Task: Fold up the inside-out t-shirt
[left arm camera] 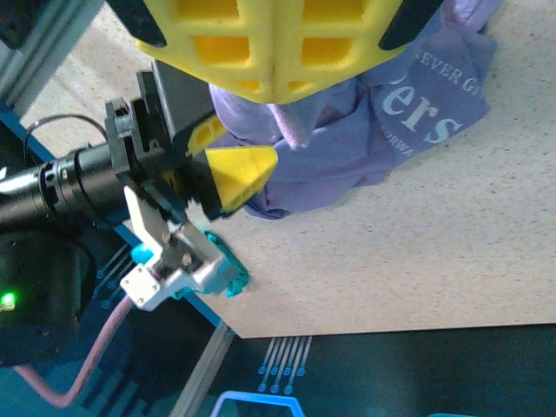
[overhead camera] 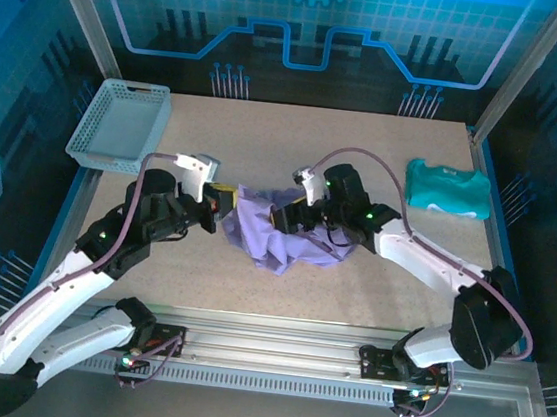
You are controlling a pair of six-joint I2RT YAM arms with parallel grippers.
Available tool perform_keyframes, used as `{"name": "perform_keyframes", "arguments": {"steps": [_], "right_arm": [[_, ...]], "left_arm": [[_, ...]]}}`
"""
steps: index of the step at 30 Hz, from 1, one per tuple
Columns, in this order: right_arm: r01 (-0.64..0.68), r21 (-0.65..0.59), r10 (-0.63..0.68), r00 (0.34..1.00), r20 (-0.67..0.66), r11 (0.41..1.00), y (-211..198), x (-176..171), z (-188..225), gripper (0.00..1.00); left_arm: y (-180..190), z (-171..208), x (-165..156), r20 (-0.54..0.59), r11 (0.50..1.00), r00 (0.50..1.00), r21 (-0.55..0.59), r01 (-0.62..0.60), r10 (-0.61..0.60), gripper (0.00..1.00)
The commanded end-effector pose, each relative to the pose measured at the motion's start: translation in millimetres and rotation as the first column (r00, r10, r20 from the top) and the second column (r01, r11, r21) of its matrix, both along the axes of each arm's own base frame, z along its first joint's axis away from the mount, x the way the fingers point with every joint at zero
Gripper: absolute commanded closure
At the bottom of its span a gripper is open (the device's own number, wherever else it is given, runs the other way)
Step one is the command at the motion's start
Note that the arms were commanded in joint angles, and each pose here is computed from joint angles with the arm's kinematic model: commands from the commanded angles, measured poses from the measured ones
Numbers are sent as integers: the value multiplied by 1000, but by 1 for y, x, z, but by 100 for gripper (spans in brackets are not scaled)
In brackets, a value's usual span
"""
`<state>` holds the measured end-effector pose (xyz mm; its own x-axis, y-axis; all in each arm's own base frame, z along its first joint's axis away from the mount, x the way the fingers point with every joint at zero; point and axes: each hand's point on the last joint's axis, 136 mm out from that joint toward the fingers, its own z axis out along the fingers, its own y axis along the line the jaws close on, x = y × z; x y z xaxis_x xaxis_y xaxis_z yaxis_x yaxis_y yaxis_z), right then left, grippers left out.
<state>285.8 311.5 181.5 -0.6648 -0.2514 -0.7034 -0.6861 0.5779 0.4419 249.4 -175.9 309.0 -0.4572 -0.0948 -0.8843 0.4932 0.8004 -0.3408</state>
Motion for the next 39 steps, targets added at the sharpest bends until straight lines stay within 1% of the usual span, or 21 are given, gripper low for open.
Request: {"name": "perform_keyframes", "arguments": {"steps": [1, 4, 5, 8, 11, 12, 14, 17, 19, 21, 23, 24, 26, 28, 30, 31, 32, 34, 36, 37, 39], "right_arm": [[-151, 129, 157, 987, -35, 980, 38, -23, 15, 30], [-161, 128, 166, 986, -32, 979, 56, -24, 9, 48], [-148, 124, 153, 988, -29, 981, 60, -23, 7, 56], [-68, 99, 71, 997, -21, 993, 60, -10, 1, 73], [-8, 77, 7, 1000, 18, 997, 56, -2, 1, 87], [2, 77, -5, 1000, 29, 997, 56, -1, 3, 89], [36, 68, -41, 997, 65, 997, 50, 4, 7, 93], [74, 42, -79, 990, 121, 996, 39, 7, 11, 94], [77, 12, -78, 985, 154, 997, 32, 6, 13, 90], [90, -34, -83, 981, 176, 995, 24, 6, 11, 90], [87, -55, -74, 977, 202, 995, 18, 3, 13, 93], [51, -52, -39, 976, 213, 997, 18, -3, 15, 94], [-124, -34, 129, 969, 210, 992, 29, -31, 19, 95], [-279, -95, 292, 942, 166, 956, 30, -70, 6, 94], [-349, -166, 370, 922, 117, 922, 22, -96, -14, 94], [-357, -194, 378, 922, 85, 914, 16, -105, -25, 94], [-350, -210, 370, 927, 65, 913, 10, -109, -32, 94], [-281, -254, 296, 955, 21, 925, -7, -112, -56, 94], [-157, -307, 169, 986, 10, 938, -23, -102, -72, 92], [-78, -347, 85, 996, 5, 935, -34, -94, -81, 92], [22, -402, -32, 999, -17, 915, -48, -85, -94, 90]], "left_arm": [[22, 19, 8, 41, 992, 991, 5, -129, 129, 100], [36, 19, 12, 35, 978, 978, 19, -206, 205, 100], [40, 19, 13, 33, 973, 973, 24, -231, 230, 100], [51, 15, 14, 14, 960, 960, 30, -278, 278, 100], [48, 14, 11, 11, 969, 969, 0, -248, 248, 100], [45, 15, 9, 12, 974, 974, -16, -225, 225, 100], [31, 18, 4, 12, 989, 990, -57, -140, 141, 100], [9, 23, -5, 13, 993, 1000, -119, -11, 13, 100], [0, 23, -8, 13, 989, 999, -144, 39, -37, 100], [0, 22, -6, 7, 989, 1000, -142, 31, -30, 100], [5, 18, -2, -3, 992, 1000, -127, -8, 7, 100], [9, 15, 0, -12, 993, 1000, -118, -28, 27, 100], [13, 7, 0, -42, 994, 998, -93, -55, 52, 100], [20, -14, -2, -124, 995, 989, -42, -92, 86, 100], [18, -39, -13, -236, 997, 970, -24, -74, 66, 100], [14, -53, -21, -298, 998, 954, -40, -51, 37, 100], [9, -65, -29, -349, 997, 937, -67, -27, 2, 100], [0, -89, -47, -439, 990, 896, -138, 2, -63, 100], [2, -112, -58, -504, 984, 862, -175, -38, -57, 100], [6, -122, -62, -531, 980, 847, -186, -75, -36, 100], [15, -140, -67, -568, 972, 823, -185, -144, 13, 100]]}}
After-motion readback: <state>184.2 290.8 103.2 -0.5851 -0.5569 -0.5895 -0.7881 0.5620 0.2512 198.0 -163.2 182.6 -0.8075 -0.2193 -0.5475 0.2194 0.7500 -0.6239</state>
